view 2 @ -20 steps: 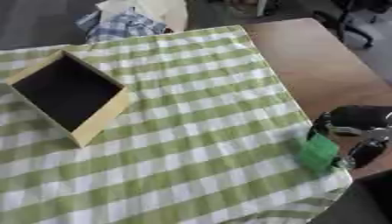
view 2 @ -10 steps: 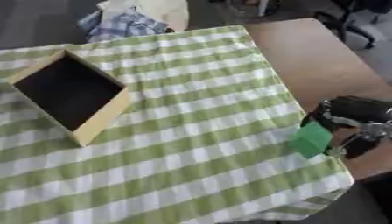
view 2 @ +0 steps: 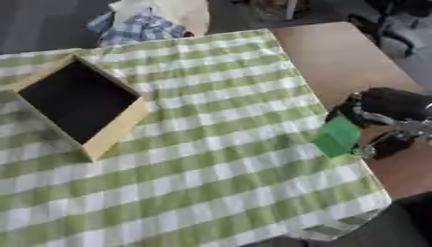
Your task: Pick up objects on the table and place them in the box.
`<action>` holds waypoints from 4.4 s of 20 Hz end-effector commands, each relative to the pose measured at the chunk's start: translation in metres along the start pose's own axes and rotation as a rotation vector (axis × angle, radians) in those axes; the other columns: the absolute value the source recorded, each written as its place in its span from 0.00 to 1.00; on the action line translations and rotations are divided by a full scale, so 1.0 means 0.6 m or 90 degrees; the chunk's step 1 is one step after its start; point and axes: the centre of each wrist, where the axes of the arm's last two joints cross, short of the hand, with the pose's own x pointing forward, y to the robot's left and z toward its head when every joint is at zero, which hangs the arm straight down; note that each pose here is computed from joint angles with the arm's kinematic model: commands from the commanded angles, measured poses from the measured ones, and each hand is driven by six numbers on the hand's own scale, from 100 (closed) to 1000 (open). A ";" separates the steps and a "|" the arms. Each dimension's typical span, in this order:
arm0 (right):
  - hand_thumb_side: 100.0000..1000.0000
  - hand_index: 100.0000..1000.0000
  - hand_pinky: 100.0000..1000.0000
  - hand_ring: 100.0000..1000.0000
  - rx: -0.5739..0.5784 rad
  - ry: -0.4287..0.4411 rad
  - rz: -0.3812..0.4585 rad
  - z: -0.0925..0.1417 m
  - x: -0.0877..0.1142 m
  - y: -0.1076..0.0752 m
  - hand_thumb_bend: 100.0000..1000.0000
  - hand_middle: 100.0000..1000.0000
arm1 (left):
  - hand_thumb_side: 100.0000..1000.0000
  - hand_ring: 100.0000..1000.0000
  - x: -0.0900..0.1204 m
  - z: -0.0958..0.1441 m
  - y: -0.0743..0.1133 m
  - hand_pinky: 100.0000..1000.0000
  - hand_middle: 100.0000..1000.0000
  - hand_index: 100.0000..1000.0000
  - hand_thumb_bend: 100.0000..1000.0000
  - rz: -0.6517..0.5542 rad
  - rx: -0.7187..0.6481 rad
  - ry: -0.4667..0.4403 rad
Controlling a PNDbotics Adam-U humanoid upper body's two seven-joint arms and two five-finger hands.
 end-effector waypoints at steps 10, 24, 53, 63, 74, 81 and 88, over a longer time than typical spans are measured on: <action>0.00 0.33 0.17 0.26 -0.057 -0.063 0.043 -0.042 -0.002 -0.147 0.00 0.18 | 0.51 0.51 0.007 -0.006 0.000 0.44 0.49 0.68 0.00 0.005 -0.010 -0.012; 0.00 0.32 0.10 0.23 -0.109 -0.190 -0.073 -0.183 0.015 -0.251 0.00 0.16 | 0.52 0.51 0.009 -0.009 -0.008 0.45 0.49 0.68 0.00 0.027 -0.011 -0.017; 0.00 0.31 0.05 0.20 -0.194 -0.239 -0.159 -0.415 0.160 -0.289 0.00 0.13 | 0.52 0.52 0.026 -0.052 -0.027 0.46 0.49 0.68 0.00 0.082 0.002 -0.092; 0.00 0.31 0.07 0.21 -0.207 -0.163 -0.138 -0.447 0.162 -0.256 0.00 0.14 | 0.52 0.52 0.037 -0.074 -0.036 0.46 0.49 0.68 0.00 0.100 -0.004 -0.134; 0.04 0.34 0.13 0.24 -0.166 -0.129 -0.124 -0.463 0.153 -0.212 0.00 0.17 | 0.52 0.52 0.041 -0.083 -0.039 0.46 0.49 0.68 0.00 0.110 -0.011 -0.148; 0.14 0.57 0.43 0.48 -0.139 -0.135 -0.094 -0.469 0.156 -0.206 0.00 0.45 | 0.52 0.52 0.041 -0.082 -0.041 0.46 0.49 0.68 0.00 0.115 -0.012 -0.146; 0.13 0.84 0.76 0.82 -0.100 -0.142 -0.034 -0.469 0.159 -0.216 0.15 0.78 | 0.52 0.52 0.040 -0.081 -0.042 0.46 0.49 0.68 0.00 0.117 -0.015 -0.142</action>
